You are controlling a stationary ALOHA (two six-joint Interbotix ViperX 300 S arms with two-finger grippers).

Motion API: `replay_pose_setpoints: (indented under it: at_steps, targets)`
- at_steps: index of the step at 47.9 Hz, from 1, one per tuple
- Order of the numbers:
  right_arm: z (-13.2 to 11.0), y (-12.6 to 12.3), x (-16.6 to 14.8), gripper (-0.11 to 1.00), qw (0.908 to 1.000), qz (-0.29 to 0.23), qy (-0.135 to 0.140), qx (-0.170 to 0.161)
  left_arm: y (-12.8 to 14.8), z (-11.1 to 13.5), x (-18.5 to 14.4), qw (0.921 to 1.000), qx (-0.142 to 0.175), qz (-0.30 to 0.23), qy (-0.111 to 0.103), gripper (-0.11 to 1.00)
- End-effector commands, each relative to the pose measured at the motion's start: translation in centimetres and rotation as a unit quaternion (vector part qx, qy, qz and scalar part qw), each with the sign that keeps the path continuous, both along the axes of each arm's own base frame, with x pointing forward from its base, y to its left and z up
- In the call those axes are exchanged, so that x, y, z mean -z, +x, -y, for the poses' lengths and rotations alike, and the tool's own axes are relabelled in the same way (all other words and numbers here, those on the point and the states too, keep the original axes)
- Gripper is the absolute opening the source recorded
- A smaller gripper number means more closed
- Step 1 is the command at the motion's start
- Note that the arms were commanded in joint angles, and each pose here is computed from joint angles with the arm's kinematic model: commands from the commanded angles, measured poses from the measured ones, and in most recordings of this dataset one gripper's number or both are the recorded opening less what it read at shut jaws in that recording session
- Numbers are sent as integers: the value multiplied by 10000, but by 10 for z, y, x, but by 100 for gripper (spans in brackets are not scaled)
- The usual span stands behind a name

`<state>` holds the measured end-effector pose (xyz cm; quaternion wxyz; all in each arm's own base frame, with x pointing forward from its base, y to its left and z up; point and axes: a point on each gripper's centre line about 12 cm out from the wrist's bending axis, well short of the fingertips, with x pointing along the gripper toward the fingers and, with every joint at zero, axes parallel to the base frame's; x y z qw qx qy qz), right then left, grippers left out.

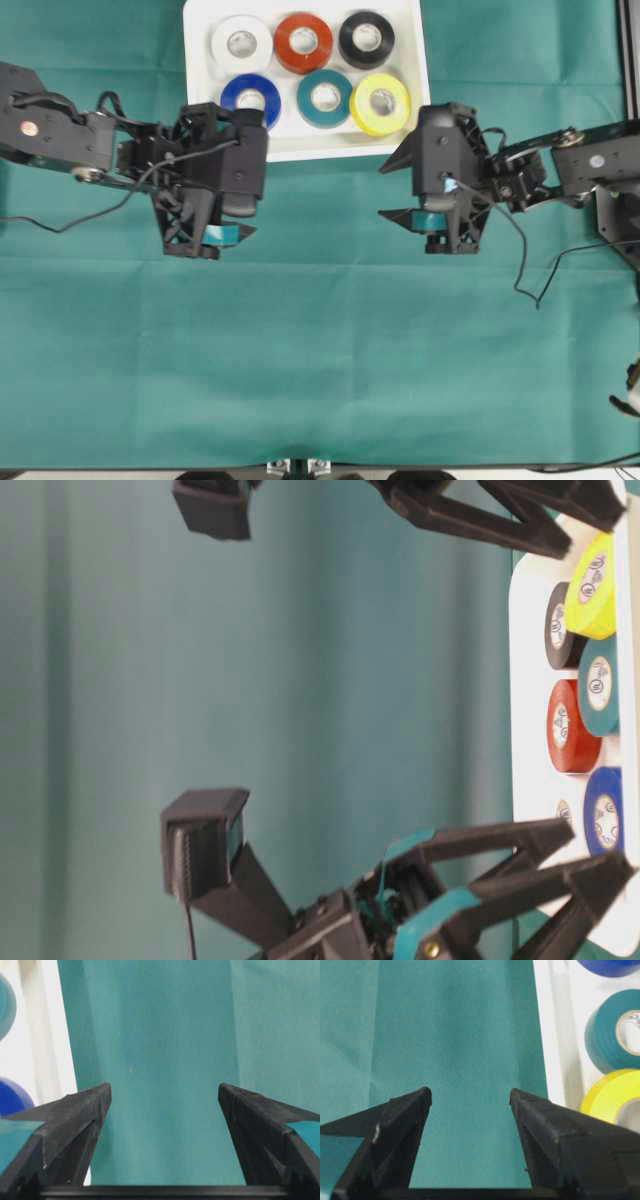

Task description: Put the tape alternately from left to right into the white case.

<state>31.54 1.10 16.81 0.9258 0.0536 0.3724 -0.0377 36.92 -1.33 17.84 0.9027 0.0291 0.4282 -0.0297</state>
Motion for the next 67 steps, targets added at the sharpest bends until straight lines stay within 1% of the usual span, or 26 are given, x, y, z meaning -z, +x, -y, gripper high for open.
replay_pose_setpoints:
  at_steps: [1,15,35,42,57,67]
  targets:
    - [0,-3,-15,72,9997,250,3,-29,-4,1,-15,9998,5,214,-19,60]
    - [1,-22,-27,72,9988,478,19,-32,-30,0,-19,9997,1,252,-27,60]
    - [5,-54,-40,71,9964,844,40,18,-56,-3,-30,9980,-21,636,-13,60]
    - [7,-66,-43,71,9950,994,50,34,-64,-4,-36,9960,-22,896,-7,60]
    - [14,-101,-47,71,9899,1409,67,149,-87,-5,-43,9888,-39,1490,-24,59]
    - [15,-123,-50,71,9835,1801,90,159,-100,-6,-41,9865,-53,1633,-38,59]
